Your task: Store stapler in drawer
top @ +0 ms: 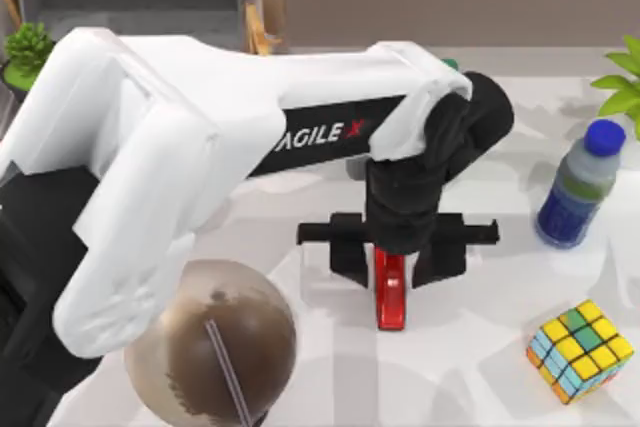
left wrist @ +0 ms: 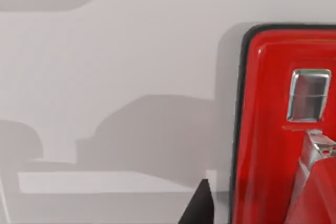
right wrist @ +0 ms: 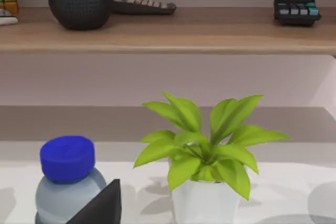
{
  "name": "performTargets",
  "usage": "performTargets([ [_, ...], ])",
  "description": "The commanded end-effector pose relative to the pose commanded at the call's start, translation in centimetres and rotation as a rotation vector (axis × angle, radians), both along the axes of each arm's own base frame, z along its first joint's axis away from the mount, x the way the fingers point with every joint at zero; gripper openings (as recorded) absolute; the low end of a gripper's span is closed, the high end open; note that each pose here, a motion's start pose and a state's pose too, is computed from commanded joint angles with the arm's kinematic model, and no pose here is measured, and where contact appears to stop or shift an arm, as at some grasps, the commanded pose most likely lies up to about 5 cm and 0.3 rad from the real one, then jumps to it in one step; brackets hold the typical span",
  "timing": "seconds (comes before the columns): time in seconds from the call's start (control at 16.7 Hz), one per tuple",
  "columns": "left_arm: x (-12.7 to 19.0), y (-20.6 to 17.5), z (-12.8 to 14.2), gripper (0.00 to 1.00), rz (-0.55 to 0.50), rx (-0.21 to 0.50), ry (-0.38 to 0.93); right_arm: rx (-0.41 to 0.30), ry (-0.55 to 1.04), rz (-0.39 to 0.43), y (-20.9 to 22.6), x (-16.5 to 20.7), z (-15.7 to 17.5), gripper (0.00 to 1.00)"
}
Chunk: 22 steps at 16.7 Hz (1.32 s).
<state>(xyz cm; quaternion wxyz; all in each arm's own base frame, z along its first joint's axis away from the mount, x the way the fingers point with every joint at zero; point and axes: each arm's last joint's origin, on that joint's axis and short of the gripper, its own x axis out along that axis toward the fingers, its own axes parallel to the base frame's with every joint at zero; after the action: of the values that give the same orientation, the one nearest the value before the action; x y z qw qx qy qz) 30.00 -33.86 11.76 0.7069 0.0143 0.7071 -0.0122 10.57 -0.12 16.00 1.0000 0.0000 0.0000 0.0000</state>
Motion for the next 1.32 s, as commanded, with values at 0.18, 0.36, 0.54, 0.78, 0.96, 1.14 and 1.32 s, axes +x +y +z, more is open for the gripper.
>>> performTargets([
  [0.18,0.0,0.0,0.0,0.1,0.0,0.0,0.0,0.0,0.0,0.0,0.0,0.0,0.0,1.0],
  [0.36,0.0,0.0,0.0,0.0,0.0,0.0,0.0,0.0,0.0,0.0,0.0,0.0,0.0,1.0],
  [0.54,0.0,0.0,0.0,0.0,0.0,0.0,0.0,0.0,0.0,0.0,0.0,0.0,0.0,1.0],
  [0.78,0.0,0.0,0.1,0.0,0.0,-0.001,-0.001,0.0,0.0,0.0,0.0,0.0,0.0,1.0],
  [0.96,0.1,0.0,1.1,0.0,0.002,0.0,0.0,0.0,0.0,0.0,0.0,0.0,0.0,1.0],
  [1.14,0.0,0.0,2.9,0.0,0.0,0.0,0.0,0.0,0.0,0.0,0.0,0.0,0.0,1.0],
  [1.32,0.0,0.0,3.1,0.0,0.0,-0.001,-0.001,0.0,0.0,0.0,0.0,0.0,0.0,1.0],
])
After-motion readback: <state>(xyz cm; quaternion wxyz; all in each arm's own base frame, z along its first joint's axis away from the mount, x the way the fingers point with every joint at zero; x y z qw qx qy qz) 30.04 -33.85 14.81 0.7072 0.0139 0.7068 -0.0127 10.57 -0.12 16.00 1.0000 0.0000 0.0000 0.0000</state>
